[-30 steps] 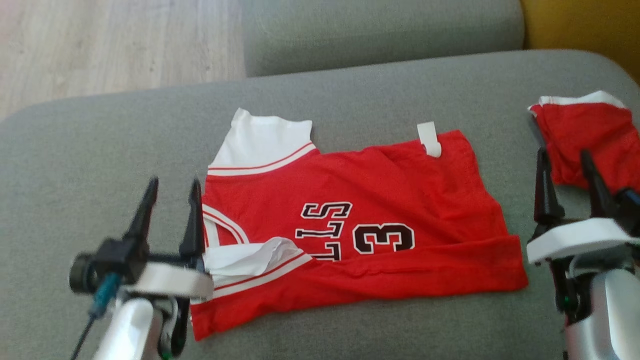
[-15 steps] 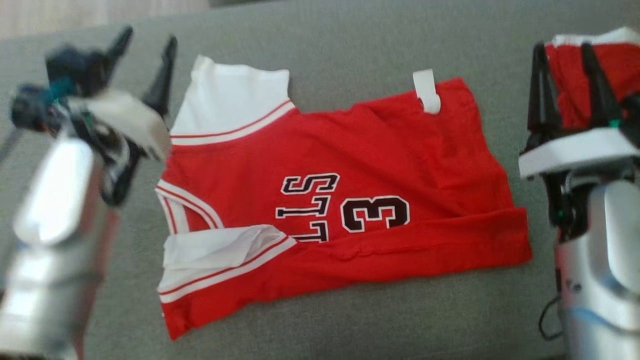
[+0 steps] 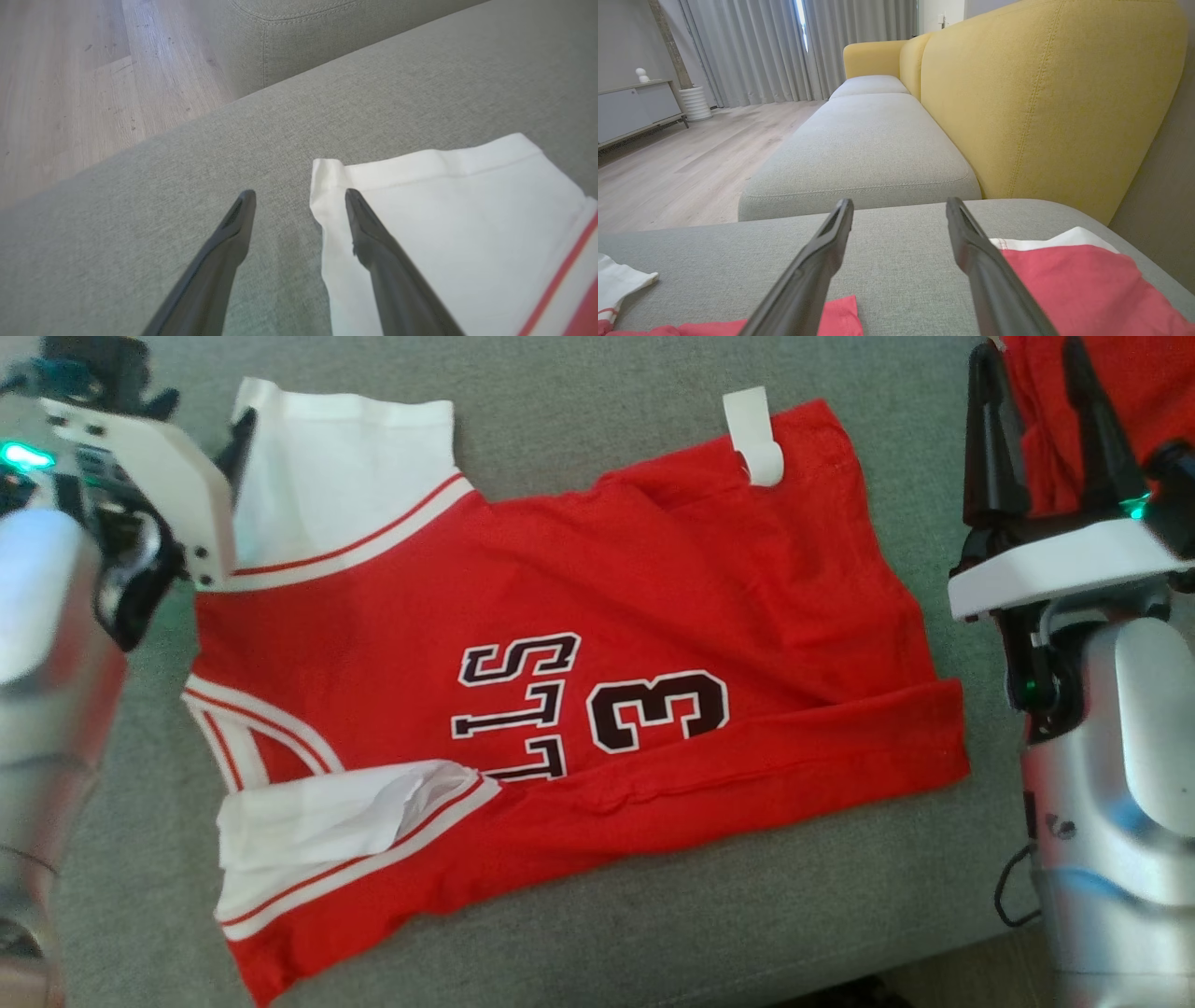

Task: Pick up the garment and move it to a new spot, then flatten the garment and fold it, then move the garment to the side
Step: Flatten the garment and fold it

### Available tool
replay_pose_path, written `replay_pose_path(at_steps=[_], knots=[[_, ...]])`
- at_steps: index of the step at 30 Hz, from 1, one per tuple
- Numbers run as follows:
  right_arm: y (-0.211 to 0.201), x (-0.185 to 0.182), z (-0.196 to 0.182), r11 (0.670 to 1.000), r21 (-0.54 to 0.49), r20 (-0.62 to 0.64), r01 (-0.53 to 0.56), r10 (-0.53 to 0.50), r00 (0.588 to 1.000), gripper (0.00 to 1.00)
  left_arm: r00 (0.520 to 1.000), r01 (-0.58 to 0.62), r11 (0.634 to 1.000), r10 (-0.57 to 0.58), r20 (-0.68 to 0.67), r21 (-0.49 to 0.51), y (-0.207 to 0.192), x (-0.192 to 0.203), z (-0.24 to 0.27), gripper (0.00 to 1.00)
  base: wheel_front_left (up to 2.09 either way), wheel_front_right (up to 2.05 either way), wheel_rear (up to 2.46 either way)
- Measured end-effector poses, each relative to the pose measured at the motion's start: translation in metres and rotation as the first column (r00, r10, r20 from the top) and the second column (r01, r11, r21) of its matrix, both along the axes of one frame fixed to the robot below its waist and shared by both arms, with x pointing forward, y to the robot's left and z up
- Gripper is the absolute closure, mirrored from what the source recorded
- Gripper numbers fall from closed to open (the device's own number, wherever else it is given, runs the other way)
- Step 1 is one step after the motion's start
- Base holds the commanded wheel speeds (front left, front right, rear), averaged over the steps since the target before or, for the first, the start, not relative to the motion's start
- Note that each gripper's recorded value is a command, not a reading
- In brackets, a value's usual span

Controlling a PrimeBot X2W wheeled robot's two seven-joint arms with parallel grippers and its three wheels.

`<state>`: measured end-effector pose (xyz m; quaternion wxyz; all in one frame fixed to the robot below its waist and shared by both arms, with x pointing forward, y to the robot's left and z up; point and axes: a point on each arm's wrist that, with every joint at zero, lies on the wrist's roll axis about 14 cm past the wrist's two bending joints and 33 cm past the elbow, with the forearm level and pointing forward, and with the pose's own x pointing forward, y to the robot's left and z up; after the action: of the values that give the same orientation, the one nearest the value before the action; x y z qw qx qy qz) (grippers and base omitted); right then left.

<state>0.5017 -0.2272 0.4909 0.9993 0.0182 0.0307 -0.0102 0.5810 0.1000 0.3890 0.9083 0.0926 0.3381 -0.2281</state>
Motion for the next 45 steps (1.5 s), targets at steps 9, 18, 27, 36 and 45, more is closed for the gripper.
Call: replay_pose_path(at_steps=[9,18,27,36,45], knots=[[-0.010,0.007,-0.004,1.000,-0.010,0.005,0.020,-0.020,1.000,0.00,0.996,-0.002,1.000,0.000,-0.091,-0.016,-0.008,0.009,-0.026,0.00,0.00,0.00,0.00],[-0.012,0.007,-0.013,0.999,-0.019,-0.019,0.026,-0.026,0.999,0.00,0.984,-0.002,0.999,-0.007,-0.181,-0.050,-0.018,0.005,-0.033,0.83,0.00,0.00,0.00],[-0.003,0.008,-0.008,0.999,-0.035,-0.025,-0.010,0.009,1.000,0.00,0.991,-0.007,0.993,-0.009,-0.133,-0.120,-0.020,-0.012,-0.018,1.00,0.00,0.00,0.00],[0.027,0.010,-0.040,0.977,-0.087,-0.268,-0.197,0.167,0.949,0.00,0.988,0.007,0.965,0.033,0.148,-0.260,-0.014,-0.019,0.057,1.00,0.00,0.00,0.00],[0.032,-0.005,-0.099,0.949,-0.103,-0.553,-0.297,0.194,0.810,0.00,0.977,0.033,0.958,0.029,0.212,-0.284,0.001,-0.057,0.083,1.00,0.00,0.00,0.00]])
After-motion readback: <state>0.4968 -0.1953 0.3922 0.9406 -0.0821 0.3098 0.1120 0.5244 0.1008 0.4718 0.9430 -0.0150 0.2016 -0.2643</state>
